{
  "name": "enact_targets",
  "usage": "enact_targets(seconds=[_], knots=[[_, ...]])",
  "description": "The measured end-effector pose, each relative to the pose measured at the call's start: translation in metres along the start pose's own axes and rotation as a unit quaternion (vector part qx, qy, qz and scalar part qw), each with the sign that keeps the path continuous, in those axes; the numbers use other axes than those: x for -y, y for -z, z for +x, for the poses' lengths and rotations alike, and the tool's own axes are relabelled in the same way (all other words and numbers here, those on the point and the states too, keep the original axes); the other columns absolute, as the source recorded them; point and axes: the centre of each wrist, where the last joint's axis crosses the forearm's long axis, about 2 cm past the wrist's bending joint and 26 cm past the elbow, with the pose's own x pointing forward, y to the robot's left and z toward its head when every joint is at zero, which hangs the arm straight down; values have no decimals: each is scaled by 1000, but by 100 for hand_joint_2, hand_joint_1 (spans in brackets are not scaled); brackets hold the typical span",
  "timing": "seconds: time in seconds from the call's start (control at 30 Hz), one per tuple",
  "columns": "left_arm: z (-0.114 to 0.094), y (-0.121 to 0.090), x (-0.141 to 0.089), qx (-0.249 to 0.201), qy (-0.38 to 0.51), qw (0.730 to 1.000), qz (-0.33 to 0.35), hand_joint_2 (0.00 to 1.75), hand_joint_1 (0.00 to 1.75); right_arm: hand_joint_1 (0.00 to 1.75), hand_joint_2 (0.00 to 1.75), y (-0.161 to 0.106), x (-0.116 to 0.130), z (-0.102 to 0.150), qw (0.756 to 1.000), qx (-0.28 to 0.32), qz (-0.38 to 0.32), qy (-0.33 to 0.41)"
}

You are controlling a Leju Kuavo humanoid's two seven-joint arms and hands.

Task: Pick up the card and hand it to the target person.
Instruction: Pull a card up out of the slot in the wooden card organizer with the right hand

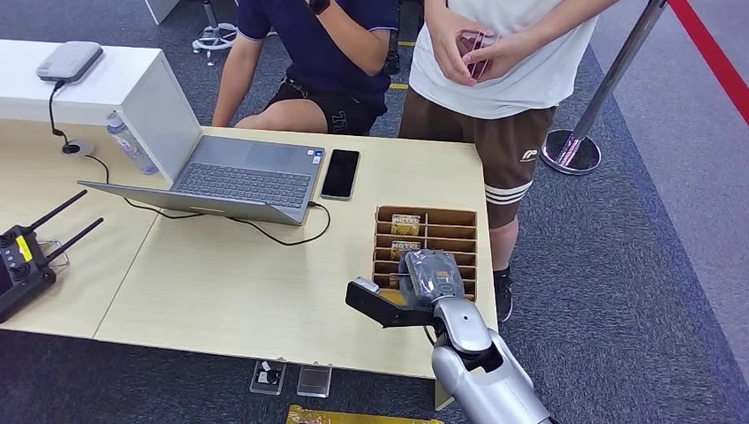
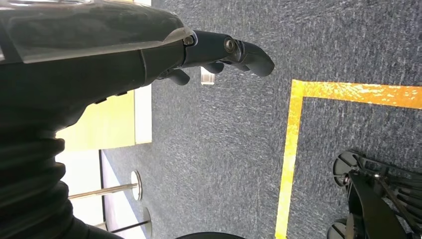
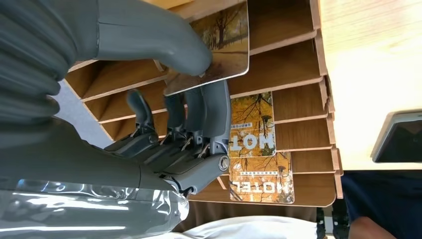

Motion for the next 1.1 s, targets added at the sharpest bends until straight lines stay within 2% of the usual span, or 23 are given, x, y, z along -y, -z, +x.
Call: enact_targets(seconds=[0.03, 0.13, 0.17, 0.53, 0.7, 0.83, 1.1], knots=[[0, 0, 0, 2, 4, 1000, -2, 131, 0, 148, 175, 0, 0, 0, 1000, 0, 0, 0], [-1, 0, -1, 12, 6, 1000, -1, 131, 0, 149, 175, 0, -1, -3, 1000, -3, -1, 1], [-1, 1, -1, 12, 4, 1000, 1, 175, 0, 149, 175, 0, -2, -3, 1000, -3, -1, 2], [-2, 0, 0, -3, -11, 1000, 5, 175, 0, 152, 175, 1, -4, -3, 1000, 3, 0, 1], [-3, 1, 0, -5, -17, 1000, 0, 175, 0, 152, 175, 0, 2, -4, 1000, 13, -10, 23], [-5, 1, -1, -13, -22, 1000, -2, 175, 0, 152, 175, -3, 19, -5, 997, 29, -37, 53], [-10, 3, -1, -19, -28, 999, -3, 175, 0, 152, 175, -18, 75, -7, 984, 81, -133, 89]])
